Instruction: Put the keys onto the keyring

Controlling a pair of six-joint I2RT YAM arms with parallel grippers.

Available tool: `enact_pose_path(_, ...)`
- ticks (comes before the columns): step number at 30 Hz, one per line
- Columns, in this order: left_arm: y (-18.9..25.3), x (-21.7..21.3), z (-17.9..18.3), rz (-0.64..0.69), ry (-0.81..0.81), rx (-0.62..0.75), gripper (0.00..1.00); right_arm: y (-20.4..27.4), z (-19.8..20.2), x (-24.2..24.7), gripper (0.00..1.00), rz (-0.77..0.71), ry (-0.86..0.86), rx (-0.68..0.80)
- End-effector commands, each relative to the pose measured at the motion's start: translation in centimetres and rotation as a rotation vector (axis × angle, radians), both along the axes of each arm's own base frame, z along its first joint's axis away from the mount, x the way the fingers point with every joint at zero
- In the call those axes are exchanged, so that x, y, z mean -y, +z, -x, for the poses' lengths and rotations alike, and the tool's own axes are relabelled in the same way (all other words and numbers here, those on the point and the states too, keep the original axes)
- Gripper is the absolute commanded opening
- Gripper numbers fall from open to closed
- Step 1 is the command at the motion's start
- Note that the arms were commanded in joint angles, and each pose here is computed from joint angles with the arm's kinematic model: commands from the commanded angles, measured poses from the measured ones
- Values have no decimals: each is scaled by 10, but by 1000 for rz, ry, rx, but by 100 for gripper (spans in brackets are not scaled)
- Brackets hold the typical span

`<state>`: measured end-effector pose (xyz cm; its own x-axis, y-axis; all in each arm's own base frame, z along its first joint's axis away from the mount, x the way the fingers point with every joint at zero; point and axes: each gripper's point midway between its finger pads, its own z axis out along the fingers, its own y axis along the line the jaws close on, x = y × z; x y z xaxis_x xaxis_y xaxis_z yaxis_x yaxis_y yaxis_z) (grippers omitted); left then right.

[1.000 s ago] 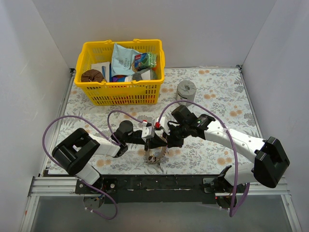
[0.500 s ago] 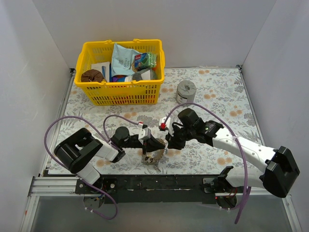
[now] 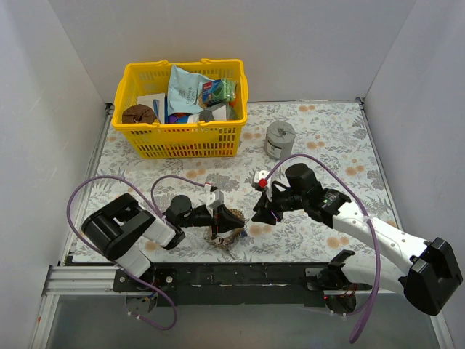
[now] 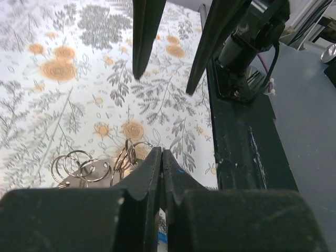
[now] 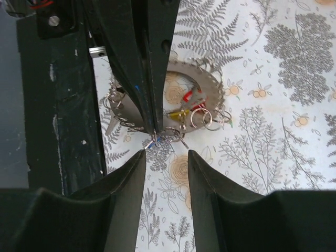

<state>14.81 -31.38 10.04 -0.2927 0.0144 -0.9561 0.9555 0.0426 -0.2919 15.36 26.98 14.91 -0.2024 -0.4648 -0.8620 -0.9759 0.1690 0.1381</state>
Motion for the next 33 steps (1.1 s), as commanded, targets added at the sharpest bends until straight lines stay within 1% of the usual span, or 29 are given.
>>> enact_pose_path(1,126,-4,0,385,14,455,0,14,11,-15,45,-106,88,-28)
enact_pose_path(10,132,-5,-5,339,40,511,0,23,10,-20,44,-131,98,-15)
enact_pose_path(20,142,-8,3,400,24,509,0,19,8,-22,43,-130,98,-23)
enact_pose_path(28,149,-9,4,420,22,516,0,13,12,-24,31,-127,126,-52)
enact_pose_path(33,154,-10,3,429,36,524,0,11,16,-23,27,-128,140,-61)
